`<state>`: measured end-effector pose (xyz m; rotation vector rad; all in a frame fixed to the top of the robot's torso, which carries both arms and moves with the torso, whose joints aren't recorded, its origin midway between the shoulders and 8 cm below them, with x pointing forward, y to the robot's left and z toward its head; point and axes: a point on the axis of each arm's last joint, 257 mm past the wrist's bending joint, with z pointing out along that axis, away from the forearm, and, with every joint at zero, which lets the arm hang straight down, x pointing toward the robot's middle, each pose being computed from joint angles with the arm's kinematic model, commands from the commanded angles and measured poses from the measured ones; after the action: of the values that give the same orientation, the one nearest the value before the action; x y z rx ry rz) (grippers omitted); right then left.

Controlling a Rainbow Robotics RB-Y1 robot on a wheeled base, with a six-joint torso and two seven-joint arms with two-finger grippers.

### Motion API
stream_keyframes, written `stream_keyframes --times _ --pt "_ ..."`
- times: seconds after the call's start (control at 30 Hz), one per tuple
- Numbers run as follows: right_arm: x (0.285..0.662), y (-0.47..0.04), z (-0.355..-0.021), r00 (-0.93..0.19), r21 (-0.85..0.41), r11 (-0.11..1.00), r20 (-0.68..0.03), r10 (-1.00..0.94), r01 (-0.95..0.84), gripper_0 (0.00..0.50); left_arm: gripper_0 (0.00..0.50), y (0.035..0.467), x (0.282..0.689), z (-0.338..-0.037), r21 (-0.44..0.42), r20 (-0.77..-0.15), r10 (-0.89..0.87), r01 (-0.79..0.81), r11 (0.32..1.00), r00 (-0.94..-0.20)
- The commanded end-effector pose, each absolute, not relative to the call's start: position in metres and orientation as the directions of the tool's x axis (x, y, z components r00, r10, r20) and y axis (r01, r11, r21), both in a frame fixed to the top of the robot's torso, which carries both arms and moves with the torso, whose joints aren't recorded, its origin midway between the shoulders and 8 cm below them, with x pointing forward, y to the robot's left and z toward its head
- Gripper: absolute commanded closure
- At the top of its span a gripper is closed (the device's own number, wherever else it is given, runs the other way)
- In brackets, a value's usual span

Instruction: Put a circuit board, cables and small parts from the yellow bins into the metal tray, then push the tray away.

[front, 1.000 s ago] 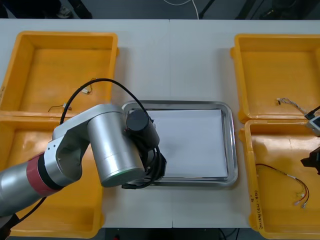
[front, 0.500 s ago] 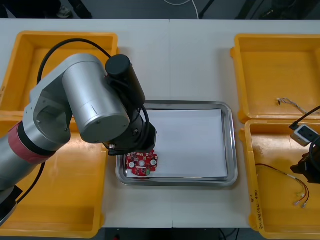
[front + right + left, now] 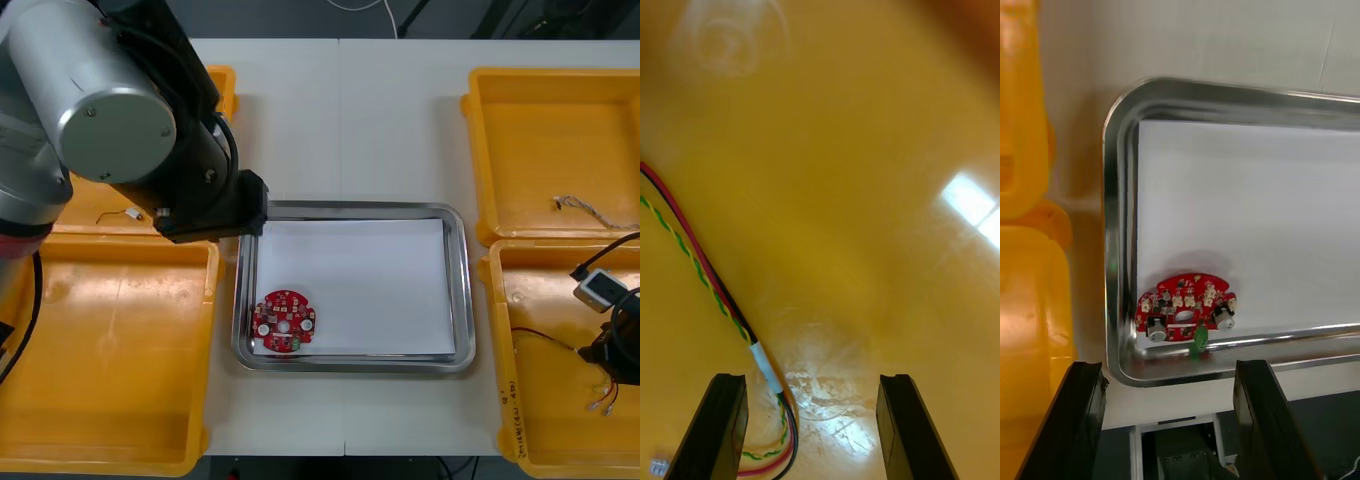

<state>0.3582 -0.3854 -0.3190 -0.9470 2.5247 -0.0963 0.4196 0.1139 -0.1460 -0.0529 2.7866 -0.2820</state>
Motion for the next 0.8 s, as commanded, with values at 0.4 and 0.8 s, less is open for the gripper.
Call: stream_keyframes --times 0.4,0.8 --pt "0.345 -0.367 -0.352 -0.644 -0.23 0.739 -0.373 -0.668 -0.633 0.0 0.0 0.206 0.461 -0.086 -0.101 -0.453 -0.08 -0.038 0.994 -0.888" --pt "0.342 -0.373 -0.355 -0.655 -0.243 0.745 -0.359 -0.665 -0.622 0.403 0.0 0.281 0.47 -0.079 -0.084 -0.428 -0.165 -0.142 0.986 -0.889"
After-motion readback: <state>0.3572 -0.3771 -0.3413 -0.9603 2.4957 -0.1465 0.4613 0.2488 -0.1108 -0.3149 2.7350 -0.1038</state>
